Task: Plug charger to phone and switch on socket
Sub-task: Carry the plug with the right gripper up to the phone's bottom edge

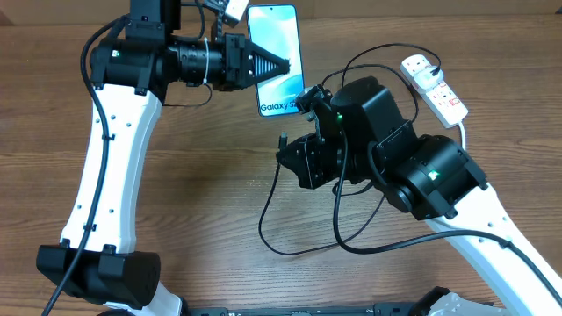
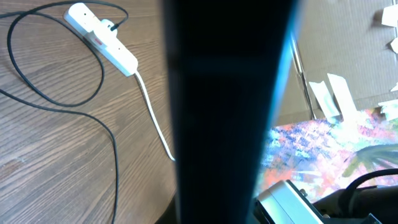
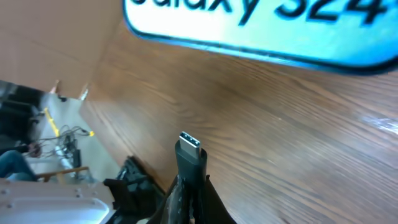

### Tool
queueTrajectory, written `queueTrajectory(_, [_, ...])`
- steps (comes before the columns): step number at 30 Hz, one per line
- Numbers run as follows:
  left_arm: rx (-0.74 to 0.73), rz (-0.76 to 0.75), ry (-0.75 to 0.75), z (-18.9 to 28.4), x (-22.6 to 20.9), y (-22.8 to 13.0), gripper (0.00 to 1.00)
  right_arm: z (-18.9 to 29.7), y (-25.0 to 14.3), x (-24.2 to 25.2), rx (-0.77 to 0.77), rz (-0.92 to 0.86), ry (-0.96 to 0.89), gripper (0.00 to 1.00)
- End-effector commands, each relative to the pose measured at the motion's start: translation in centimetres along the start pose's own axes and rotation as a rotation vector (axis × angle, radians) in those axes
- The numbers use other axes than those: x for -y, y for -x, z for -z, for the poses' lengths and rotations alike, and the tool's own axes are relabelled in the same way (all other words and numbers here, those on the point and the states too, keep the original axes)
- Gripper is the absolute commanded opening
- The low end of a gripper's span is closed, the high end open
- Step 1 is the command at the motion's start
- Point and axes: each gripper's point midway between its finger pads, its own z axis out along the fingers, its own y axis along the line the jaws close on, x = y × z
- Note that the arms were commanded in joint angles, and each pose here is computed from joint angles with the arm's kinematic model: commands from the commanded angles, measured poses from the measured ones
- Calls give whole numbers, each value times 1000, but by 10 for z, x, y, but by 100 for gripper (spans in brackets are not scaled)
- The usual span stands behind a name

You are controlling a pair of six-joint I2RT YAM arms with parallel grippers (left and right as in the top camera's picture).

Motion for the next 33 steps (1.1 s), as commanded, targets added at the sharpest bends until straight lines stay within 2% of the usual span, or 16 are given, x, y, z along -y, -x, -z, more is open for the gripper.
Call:
queueTrajectory(1, [-14, -52, -26, -2, 7, -2, 4, 3, 9, 13, 49, -19, -92, 4])
queueTrajectory(8, [-28, -69, -22, -2, 5, -7, 4, 1, 11, 7, 53, -18, -58, 4])
queueTrajectory(17, [-36, -84, -52, -2, 10, -9, 4, -21, 5, 10, -17, -42, -38, 4])
queueTrajectory(33, [-35, -127, -25, -2, 5, -10, 4, -18, 11, 5, 8, -31, -18, 4])
